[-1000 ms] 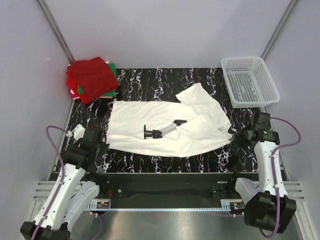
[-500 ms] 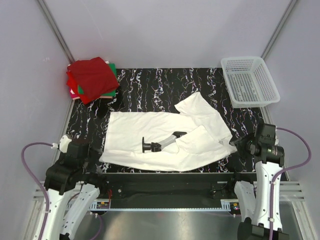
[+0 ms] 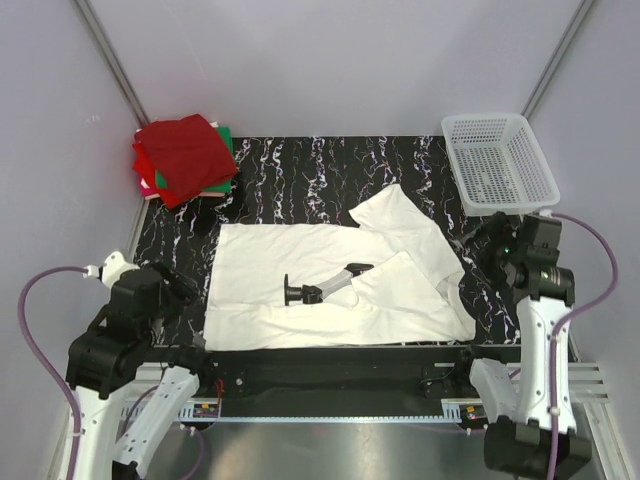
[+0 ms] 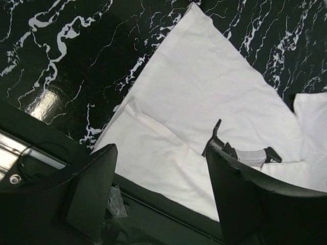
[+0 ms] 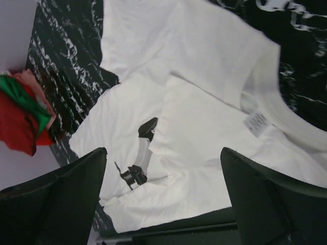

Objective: Fold and stack the t-shirts
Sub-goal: Fold the tshirt

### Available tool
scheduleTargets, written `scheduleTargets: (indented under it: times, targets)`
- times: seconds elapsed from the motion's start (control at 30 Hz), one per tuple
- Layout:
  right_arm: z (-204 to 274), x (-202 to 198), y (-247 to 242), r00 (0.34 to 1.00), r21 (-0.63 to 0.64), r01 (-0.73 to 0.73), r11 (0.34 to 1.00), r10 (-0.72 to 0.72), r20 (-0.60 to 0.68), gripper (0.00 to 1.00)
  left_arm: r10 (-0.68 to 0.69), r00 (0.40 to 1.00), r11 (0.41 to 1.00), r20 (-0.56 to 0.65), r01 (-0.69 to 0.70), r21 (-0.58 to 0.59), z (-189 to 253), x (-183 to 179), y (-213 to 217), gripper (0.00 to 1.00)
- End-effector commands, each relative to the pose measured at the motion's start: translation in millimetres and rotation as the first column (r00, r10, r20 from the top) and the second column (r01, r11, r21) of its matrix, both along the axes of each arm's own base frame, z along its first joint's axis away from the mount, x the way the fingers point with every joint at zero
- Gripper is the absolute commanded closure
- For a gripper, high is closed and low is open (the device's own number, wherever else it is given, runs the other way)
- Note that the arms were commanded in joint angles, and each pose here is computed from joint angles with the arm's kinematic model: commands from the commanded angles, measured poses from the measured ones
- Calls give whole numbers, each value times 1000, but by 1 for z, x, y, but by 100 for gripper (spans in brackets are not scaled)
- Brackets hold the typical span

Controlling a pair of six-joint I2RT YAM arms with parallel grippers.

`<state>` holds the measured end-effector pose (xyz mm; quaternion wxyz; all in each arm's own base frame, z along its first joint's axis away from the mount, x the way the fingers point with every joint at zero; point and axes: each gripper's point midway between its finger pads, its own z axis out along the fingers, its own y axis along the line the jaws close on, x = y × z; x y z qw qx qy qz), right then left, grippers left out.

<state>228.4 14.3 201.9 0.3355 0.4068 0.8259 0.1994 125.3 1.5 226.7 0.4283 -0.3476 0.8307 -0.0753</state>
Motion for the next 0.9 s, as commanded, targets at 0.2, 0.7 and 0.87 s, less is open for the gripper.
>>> scheduleTargets:
  times: [0.2, 0.7, 0.87]
  targets:
    - [21, 157, 74, 892, -79, -442, 893, 447, 70, 0, -83, 996, 973, 28, 74, 218, 13, 33, 12, 24]
    - [-83, 339, 81, 854, -209, -521, 828, 504, -131, 20, -98, 990, 970, 103, 72, 232, 23, 42, 12, 15]
    - [-127, 353, 84, 841, -214, -538, 815, 505, -192, 24, -109, 988, 970, 110, 81, 231, 24, 43, 10, 15]
